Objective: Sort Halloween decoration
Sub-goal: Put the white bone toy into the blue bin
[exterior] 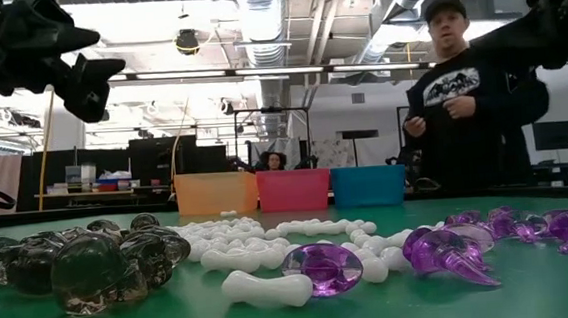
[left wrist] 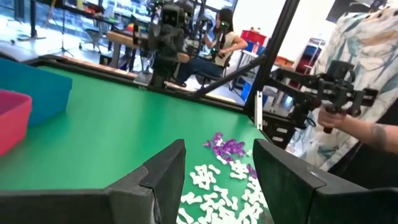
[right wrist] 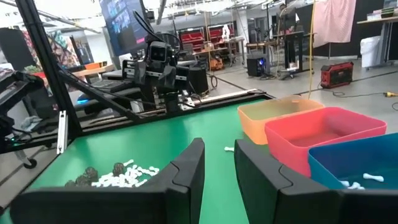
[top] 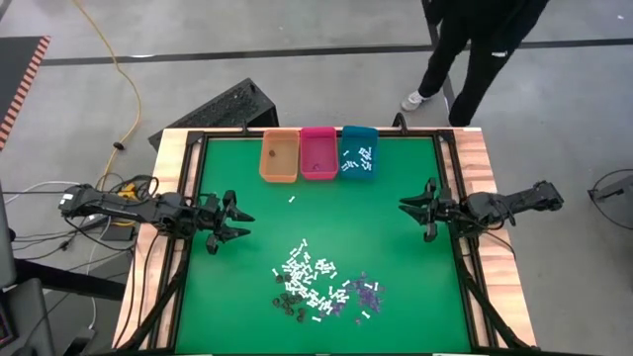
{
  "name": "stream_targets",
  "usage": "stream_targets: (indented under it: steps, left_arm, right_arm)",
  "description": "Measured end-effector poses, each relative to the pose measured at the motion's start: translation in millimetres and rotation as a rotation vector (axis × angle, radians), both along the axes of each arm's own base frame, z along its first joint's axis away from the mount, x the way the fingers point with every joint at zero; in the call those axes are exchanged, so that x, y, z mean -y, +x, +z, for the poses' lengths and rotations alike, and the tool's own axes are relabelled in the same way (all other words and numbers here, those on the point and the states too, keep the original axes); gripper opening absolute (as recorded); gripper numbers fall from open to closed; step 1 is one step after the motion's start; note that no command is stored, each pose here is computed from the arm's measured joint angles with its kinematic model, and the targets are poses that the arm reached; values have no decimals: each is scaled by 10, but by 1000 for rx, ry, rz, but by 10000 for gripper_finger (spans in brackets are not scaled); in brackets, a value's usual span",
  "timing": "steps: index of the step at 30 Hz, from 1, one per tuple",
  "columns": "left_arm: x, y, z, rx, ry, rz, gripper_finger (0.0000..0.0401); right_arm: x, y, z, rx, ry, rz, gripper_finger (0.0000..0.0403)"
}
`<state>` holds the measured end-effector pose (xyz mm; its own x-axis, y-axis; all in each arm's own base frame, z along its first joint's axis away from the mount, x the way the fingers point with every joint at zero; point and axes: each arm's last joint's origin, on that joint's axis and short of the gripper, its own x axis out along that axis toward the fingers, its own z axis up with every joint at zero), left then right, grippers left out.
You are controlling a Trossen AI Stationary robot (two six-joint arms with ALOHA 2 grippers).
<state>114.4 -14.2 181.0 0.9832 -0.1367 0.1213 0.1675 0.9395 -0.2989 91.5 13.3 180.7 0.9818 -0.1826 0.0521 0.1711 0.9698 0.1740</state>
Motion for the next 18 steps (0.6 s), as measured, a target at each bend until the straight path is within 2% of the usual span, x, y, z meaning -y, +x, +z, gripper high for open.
stream_targets:
  steps: [3,14,18]
  left_arm:
    - [-2,-1,3,3,-1,6,179]
    - [-15,2,-3,-2,3,55,179]
    - [-17,2,-4,-3,-6,59,179]
  right_arm:
    - [-7,23,-68,31,10,0,118]
    - [-6,20,-43,53,-5,-2,118]
    - [26,0,60,132,130,-52,118]
